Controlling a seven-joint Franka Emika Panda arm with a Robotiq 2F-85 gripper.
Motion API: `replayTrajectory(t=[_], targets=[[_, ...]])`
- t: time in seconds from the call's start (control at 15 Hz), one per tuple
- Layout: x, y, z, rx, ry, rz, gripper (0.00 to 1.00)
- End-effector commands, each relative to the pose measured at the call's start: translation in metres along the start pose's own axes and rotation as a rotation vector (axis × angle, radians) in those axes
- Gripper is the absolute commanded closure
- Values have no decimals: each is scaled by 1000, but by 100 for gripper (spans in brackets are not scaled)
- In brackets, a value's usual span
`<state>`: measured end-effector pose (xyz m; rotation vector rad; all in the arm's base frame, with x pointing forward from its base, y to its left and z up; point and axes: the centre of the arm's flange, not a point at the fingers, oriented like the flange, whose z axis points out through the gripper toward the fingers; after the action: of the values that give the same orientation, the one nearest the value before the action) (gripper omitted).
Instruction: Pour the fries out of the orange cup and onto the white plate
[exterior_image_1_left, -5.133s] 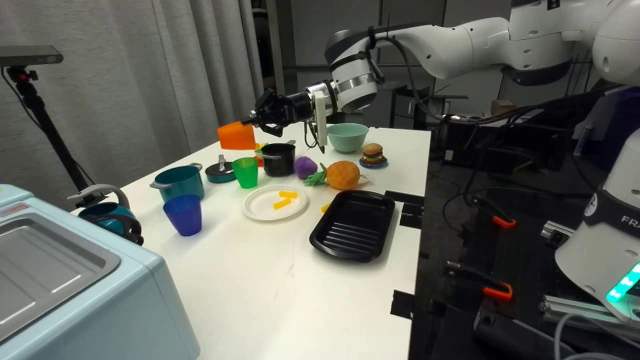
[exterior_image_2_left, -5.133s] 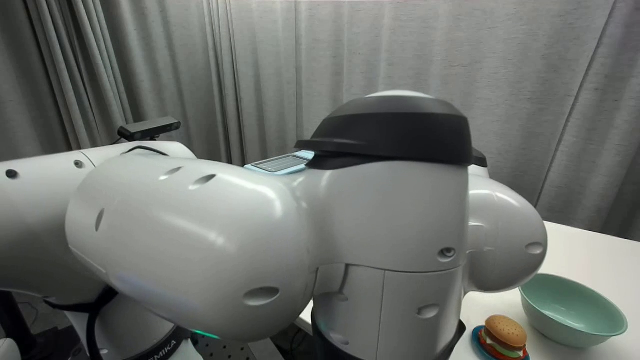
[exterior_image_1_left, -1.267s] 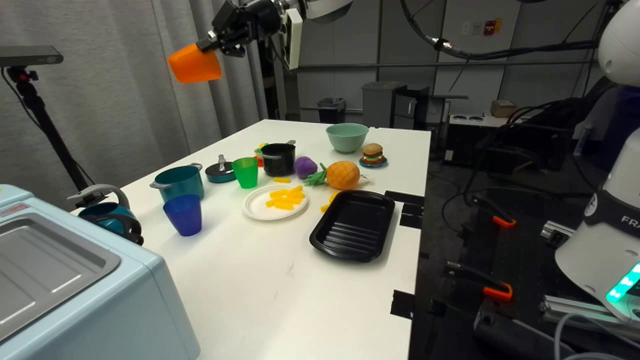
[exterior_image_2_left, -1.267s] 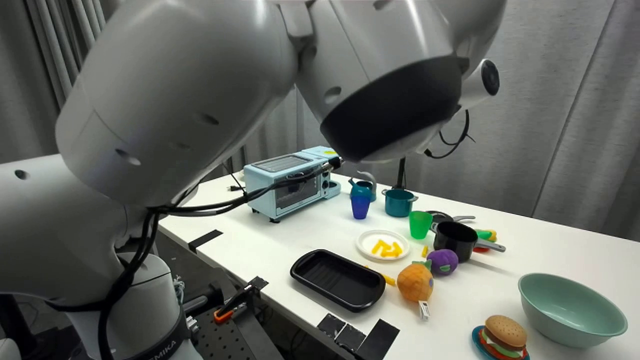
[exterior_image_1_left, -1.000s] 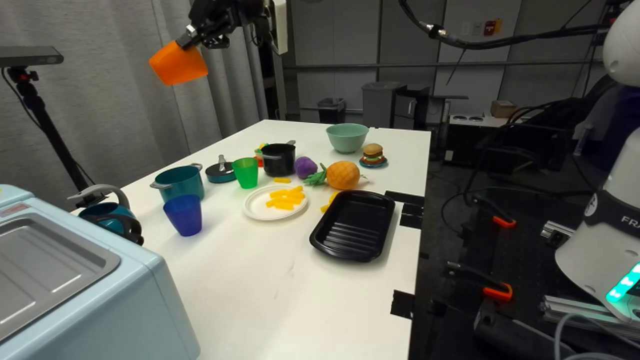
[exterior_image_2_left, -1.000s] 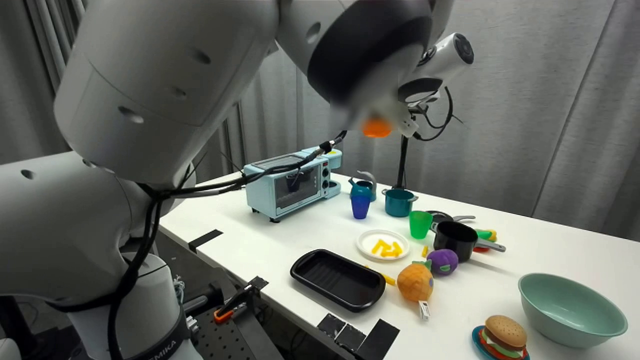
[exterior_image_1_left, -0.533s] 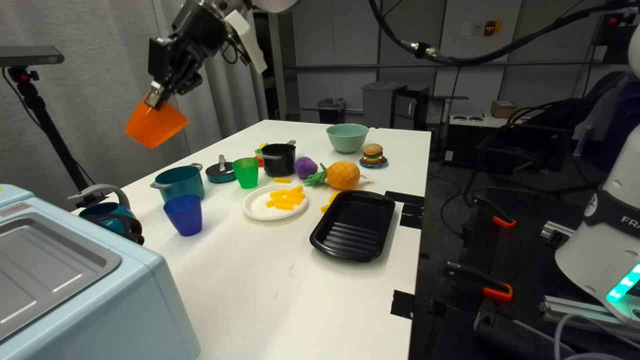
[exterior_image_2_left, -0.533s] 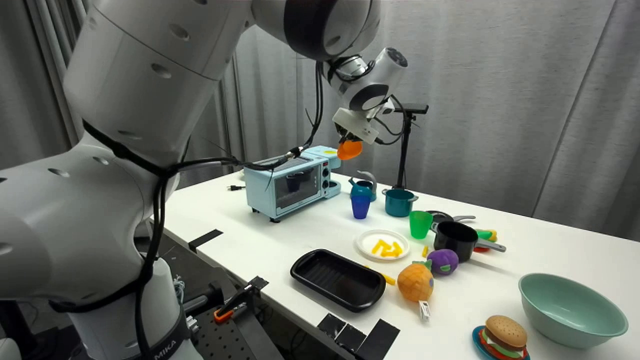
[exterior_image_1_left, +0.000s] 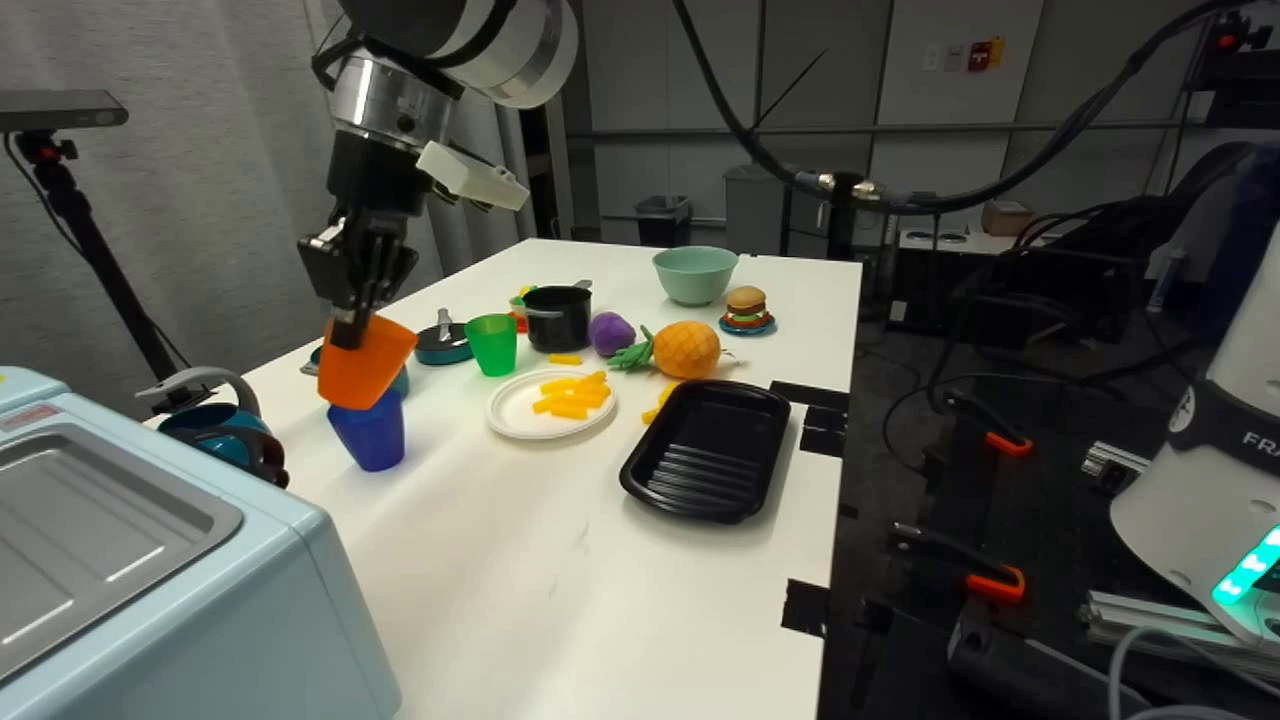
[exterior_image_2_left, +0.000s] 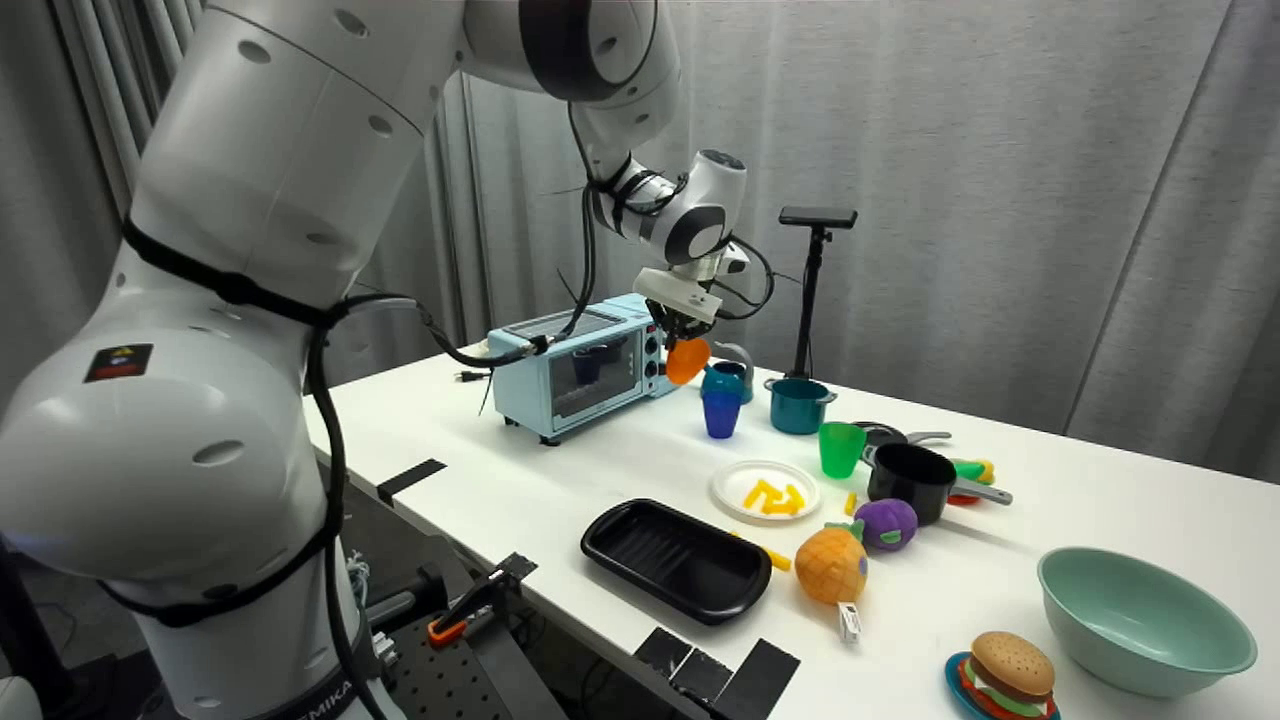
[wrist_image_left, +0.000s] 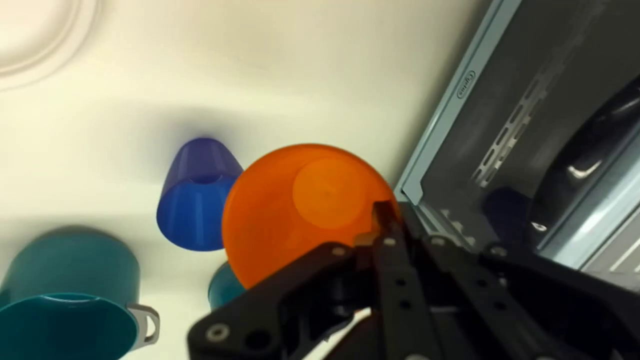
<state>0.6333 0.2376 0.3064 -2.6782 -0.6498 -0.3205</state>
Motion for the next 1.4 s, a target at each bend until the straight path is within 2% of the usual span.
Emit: replayTrajectory(t=[0.0, 0.53, 0.93, 1.33], targets=[[1, 0, 10, -84, -74, 39, 99], [-17, 33, 41, -121, -202, 127, 99], [-29, 60, 63, -128, -241, 167, 99], [-36, 73, 83, -155, -280, 194, 99]])
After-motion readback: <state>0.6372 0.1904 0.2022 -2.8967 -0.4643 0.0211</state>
